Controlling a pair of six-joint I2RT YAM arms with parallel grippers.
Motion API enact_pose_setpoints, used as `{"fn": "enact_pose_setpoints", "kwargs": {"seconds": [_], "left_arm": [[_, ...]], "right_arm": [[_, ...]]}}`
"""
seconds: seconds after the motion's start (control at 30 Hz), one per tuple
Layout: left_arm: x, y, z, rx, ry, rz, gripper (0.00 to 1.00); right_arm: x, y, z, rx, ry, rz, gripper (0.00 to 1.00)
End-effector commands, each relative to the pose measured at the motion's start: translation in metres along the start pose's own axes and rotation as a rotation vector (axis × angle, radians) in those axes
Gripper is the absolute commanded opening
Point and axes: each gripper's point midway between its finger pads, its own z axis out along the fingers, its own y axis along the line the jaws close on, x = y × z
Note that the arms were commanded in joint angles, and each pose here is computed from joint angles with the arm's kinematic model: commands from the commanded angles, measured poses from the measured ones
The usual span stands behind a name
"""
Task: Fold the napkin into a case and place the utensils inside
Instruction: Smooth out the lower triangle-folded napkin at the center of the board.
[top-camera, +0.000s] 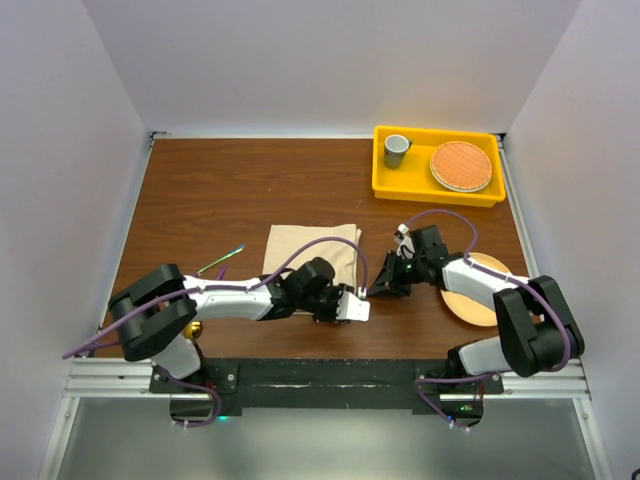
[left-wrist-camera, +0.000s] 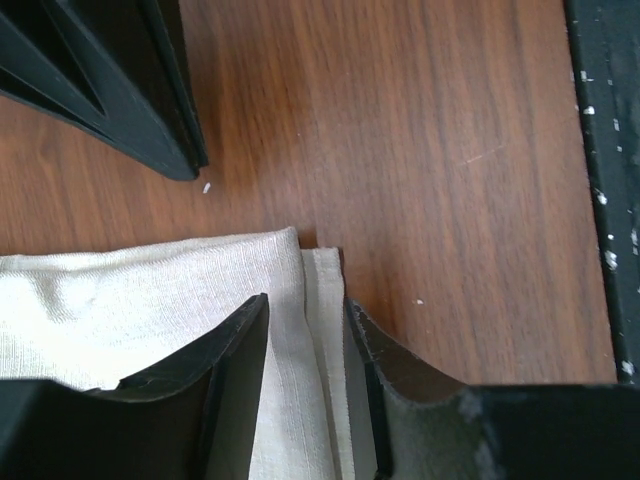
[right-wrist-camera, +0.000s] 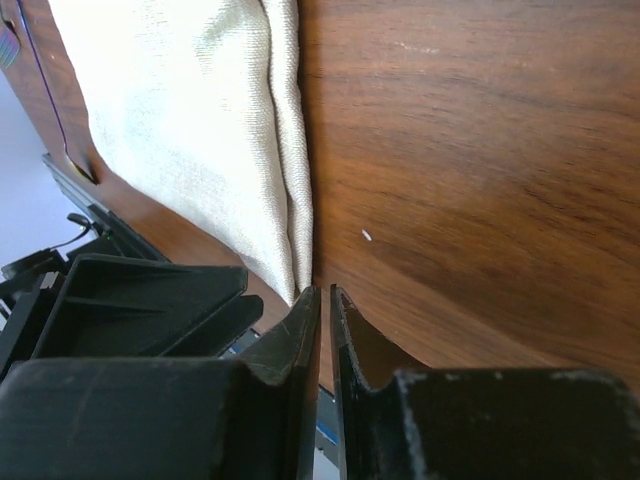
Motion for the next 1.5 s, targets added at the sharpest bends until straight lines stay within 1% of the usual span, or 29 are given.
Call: {"fn": "enact_pose_setpoints", "kwargs": {"seconds": [0.0, 0.07, 0.17, 0.2, 0.27, 0.3, 0.37, 0.6, 0.7, 0.8, 0.9, 1.0, 1.1, 1.13, 1.2, 1.23, 1.3, 1.33, 1.37, 1.43, 1.47], "left_arm": [[-0.025, 0.023, 0.007, -0.073, -0.060, 0.071, 0.40], [-0.019, 0.022, 0.012, -0.069, -0.038, 0.081, 0.38], [-0.011, 0.025, 0.016, -0.079, -0.008, 0.094, 0.32], [-0.012, 0.026, 0.016, -0.087, -0.007, 0.096, 0.25], [-0.016, 0.029, 0.013, -0.096, -0.017, 0.104, 0.17], [-0.019, 0.030, 0.012, -0.098, -0.025, 0.108, 0.08], [-0.028, 0.031, 0.004, -0.104, -0.053, 0.115, 0.01], [-0.060, 0.034, -0.028, -0.128, -0.141, 0.116, 0.00], [-0.050, 0.021, -0.026, -0.066, -0.115, 0.129, 0.00], [-0.031, 0.004, -0.016, 0.009, -0.072, 0.119, 0.00], [-0.020, -0.007, -0.005, 0.068, -0.048, 0.087, 0.00], [-0.015, -0.011, 0.004, 0.094, -0.036, 0.042, 0.07], [-0.009, -0.018, 0.007, 0.126, -0.024, 0.035, 0.10], [-0.004, -0.022, 0.007, 0.135, -0.012, 0.036, 0.16], [-0.007, -0.019, 0.001, 0.120, -0.022, 0.035, 0.27], [-0.011, -0.017, -0.003, 0.114, -0.033, 0.027, 0.38], [-0.029, -0.003, -0.021, 0.077, -0.074, -0.015, 0.47], [-0.036, 0.002, -0.027, 0.066, -0.094, -0.034, 0.54], [-0.037, 0.013, -0.034, 0.038, -0.104, -0.086, 0.55], [-0.046, 0.028, -0.049, 0.000, -0.116, -0.121, 0.56], [-0.042, 0.042, -0.057, -0.042, -0.116, -0.185, 0.56]], "right_arm": [[-0.005, -0.003, 0.005, 0.002, -0.023, 0.021, 0.14], [-0.005, -0.004, 0.006, 0.002, -0.017, 0.026, 0.15], [-0.005, -0.004, 0.007, 0.004, -0.010, 0.030, 0.15], [-0.004, -0.005, 0.007, 0.003, -0.006, 0.028, 0.15], [-0.003, -0.005, 0.008, 0.004, -0.001, 0.030, 0.15], [-0.003, -0.005, 0.008, 0.002, -0.001, 0.029, 0.15], [-0.004, -0.005, 0.009, 0.005, 0.002, 0.029, 0.15], [-0.008, 0.000, 0.011, -0.002, 0.031, 0.016, 0.14], [-0.010, 0.003, 0.012, -0.006, 0.038, 0.019, 0.13], [-0.015, 0.004, 0.013, -0.006, 0.035, 0.018, 0.12], [-0.022, 0.004, 0.017, 0.003, 0.038, 0.015, 0.12], [-0.030, 0.004, 0.019, 0.012, 0.047, 0.016, 0.11], [-0.037, 0.002, 0.021, 0.023, 0.060, 0.008, 0.09], [-0.039, 0.002, 0.021, 0.023, 0.062, 0.008, 0.08], [-0.046, 0.007, 0.018, 0.014, 0.064, -0.015, 0.09], [-0.046, 0.013, 0.016, -0.008, 0.073, -0.026, 0.10], [-0.056, 0.026, 0.011, -0.041, 0.055, -0.071, 0.15], [-0.060, 0.032, 0.009, -0.053, 0.044, -0.085, 0.18], [-0.069, 0.041, 0.005, -0.069, 0.015, -0.120, 0.23], [-0.079, 0.048, 0.002, -0.075, -0.020, -0.151, 0.27], [-0.088, 0.050, 0.001, -0.067, -0.051, -0.165, 0.29]]}}
